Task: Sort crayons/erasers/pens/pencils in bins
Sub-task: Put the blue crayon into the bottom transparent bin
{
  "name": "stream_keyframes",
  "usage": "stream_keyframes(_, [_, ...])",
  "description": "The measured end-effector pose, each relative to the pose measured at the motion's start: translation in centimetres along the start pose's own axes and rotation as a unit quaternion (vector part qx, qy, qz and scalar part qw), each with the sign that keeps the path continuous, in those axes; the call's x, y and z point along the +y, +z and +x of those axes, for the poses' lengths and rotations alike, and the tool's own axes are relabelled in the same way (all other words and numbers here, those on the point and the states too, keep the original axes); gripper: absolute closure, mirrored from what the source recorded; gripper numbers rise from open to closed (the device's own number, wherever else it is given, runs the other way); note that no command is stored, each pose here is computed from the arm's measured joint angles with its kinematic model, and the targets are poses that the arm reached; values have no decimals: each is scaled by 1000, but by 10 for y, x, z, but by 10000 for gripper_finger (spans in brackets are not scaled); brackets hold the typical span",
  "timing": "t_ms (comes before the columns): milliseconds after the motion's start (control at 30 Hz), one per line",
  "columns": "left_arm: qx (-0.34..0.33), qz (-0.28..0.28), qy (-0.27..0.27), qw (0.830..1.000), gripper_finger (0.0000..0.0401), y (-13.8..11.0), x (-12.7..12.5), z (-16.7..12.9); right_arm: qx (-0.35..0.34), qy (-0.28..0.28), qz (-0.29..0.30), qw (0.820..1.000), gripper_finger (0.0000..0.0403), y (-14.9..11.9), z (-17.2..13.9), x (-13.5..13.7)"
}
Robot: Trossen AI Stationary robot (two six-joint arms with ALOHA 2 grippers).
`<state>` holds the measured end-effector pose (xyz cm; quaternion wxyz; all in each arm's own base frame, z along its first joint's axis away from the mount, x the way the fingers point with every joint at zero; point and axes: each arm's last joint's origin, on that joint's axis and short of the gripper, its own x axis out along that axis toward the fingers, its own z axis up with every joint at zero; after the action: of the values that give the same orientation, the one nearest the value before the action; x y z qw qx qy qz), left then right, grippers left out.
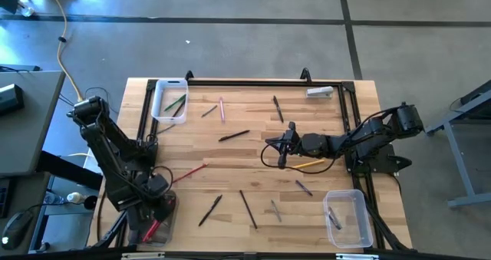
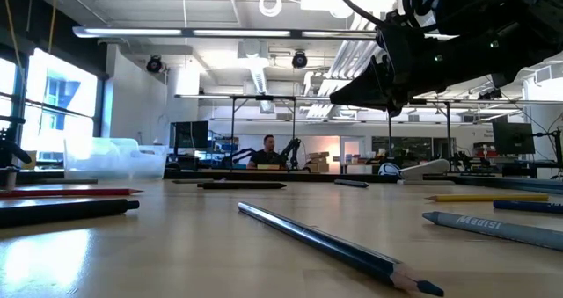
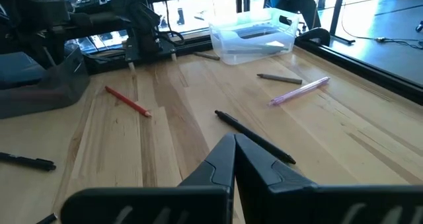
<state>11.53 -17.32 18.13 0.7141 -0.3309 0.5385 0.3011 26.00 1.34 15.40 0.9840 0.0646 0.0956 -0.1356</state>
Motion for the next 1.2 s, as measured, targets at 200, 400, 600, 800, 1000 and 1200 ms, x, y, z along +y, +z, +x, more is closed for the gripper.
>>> stream_keyframes(200, [36,73,-11,997,305,5,-7,-29,0,0,0,1000,403,0,0,0])
stream_keyframes(400, [1,173,-99,980,326,19,-12,-60,4,0,-2,1000,403,-1,0,0])
stream_keyframes(600, [-69,226,-166,957,393,49,-1,-62,4,0,-4,1000,403,-1,0,0])
stream_keyframes(800, [-148,262,-247,921,399,82,7,-32,4,1,-9,1000,403,-1,0,1])
stream_keyframes(1000, [-285,293,-322,854,401,116,12,4,37,-5,-29,999,403,-7,0,0])
stream_keyframes(1200, [-451,291,-351,767,401,144,29,30,116,-19,-44,992,403,-2,11,5])
